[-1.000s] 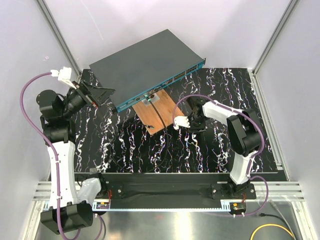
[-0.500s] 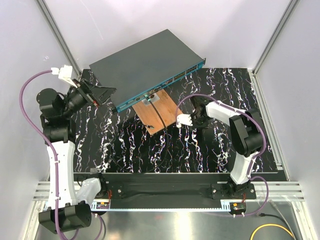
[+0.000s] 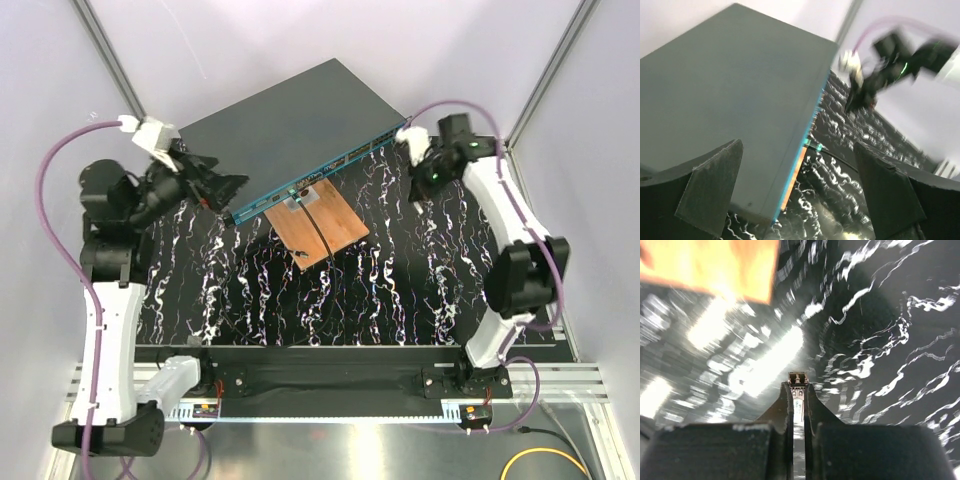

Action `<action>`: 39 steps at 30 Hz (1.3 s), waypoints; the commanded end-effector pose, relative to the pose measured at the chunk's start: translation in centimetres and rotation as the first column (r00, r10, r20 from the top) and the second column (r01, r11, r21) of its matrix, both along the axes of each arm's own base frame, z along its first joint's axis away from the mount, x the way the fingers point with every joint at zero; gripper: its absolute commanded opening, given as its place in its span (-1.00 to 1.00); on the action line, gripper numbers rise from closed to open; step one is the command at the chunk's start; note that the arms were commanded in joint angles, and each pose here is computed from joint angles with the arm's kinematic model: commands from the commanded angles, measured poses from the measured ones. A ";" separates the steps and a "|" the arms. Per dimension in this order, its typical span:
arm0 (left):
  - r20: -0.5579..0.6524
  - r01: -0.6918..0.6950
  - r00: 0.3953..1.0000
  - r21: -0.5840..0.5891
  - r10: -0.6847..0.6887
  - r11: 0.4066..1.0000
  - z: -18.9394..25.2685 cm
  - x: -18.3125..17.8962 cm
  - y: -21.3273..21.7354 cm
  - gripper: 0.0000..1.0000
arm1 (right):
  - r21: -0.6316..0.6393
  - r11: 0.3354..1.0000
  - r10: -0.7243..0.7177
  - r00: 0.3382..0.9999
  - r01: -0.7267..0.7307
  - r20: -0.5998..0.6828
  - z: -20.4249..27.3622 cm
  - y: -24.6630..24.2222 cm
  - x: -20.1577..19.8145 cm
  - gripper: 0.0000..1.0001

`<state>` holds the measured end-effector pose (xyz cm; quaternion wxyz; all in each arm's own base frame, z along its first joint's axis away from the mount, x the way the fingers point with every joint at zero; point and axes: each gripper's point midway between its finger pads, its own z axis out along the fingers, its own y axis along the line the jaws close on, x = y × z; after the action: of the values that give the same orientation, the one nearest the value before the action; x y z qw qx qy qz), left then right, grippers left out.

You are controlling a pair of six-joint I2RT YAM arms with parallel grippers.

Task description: Insert the plug into the switch port

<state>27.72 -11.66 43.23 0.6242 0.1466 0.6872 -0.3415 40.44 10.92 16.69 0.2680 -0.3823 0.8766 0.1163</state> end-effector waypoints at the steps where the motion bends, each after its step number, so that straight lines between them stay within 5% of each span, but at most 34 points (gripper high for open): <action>1: 0.165 -0.016 0.986 0.161 -0.011 0.987 2.0 -0.3 -1.2 0.98 | 0.291 0.928 -0.208 0.972 0.231 -0.109 8.3 3.0 -3.4 -1.00; 8: 0.174 0.102 0.971 0.326 -0.166 0.940 0.4 -0.6 -9.7 0.98 | 0.479 0.707 -0.511 0.844 0.521 -0.163 15.0 3.1 -3.0 -1.00; 17: -0.062 0.346 0.936 0.343 -0.347 0.873 -4.7 -2.0 -21.2 0.78 | 0.574 0.456 -0.662 0.690 0.680 -0.292 17.5 2.4 -5.4 -1.00; 28: -0.209 0.423 0.901 0.238 -0.380 0.874 -7.2 -2.4 -29.9 0.41 | 0.648 0.429 -0.570 0.745 0.629 -0.346 17.9 4.0 -8.8 -1.00; 39: -0.244 0.395 0.908 0.227 -0.341 0.890 -8.4 -0.9 -31.7 0.25 | 0.669 0.470 -0.534 0.789 0.576 -0.305 17.9 5.3 -9.9 -1.00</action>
<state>25.63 -42.46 31.13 0.4047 0.3479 0.7692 -0.3514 31.00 15.65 32.92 0.3695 0.0896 0.8525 0.3587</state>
